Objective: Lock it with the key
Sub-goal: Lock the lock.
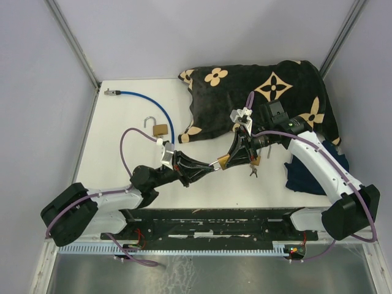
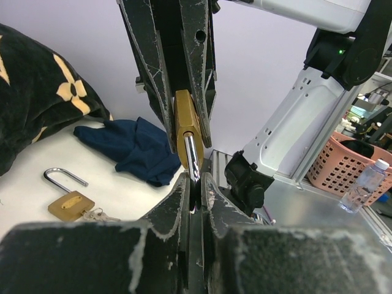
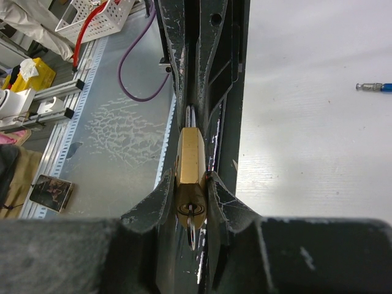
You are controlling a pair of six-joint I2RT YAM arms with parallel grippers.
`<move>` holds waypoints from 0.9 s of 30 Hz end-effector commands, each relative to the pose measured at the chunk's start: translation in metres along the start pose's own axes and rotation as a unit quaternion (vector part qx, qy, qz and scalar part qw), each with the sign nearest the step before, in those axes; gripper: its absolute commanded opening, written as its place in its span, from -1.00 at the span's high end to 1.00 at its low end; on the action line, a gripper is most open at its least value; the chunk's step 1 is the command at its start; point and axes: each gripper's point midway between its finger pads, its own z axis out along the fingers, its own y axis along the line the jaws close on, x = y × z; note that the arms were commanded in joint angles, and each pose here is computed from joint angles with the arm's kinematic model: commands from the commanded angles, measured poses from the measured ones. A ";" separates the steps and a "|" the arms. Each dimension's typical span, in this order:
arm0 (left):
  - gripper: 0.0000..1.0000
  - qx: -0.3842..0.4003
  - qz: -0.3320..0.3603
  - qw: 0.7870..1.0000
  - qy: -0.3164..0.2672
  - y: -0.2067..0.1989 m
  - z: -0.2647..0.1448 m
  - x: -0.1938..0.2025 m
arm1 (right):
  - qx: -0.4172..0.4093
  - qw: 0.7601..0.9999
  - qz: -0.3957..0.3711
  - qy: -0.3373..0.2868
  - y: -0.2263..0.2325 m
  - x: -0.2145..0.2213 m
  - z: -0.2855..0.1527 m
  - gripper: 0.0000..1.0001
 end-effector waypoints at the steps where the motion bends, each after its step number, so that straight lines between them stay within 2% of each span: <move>1: 0.71 0.025 0.001 0.999 -0.022 -0.009 0.006 -0.016 | -0.015 0.999 -0.035 -0.017 0.008 -0.017 -0.002 0.96; 12: 0.68 0.029 -0.007 0.999 -0.011 -0.008 0.004 -0.012 | -0.008 0.999 -0.036 -0.014 0.005 -0.016 -0.002 0.96; 18: 0.93 0.041 -0.015 0.999 -0.009 -0.010 0.006 -0.010 | -0.003 0.999 -0.036 -0.011 0.001 -0.013 -0.002 0.96; 27: 0.94 0.070 -0.052 0.996 -0.029 -0.019 0.017 -0.022 | 0.025 0.999 -0.041 -0.001 -0.016 -0.005 -0.001 0.96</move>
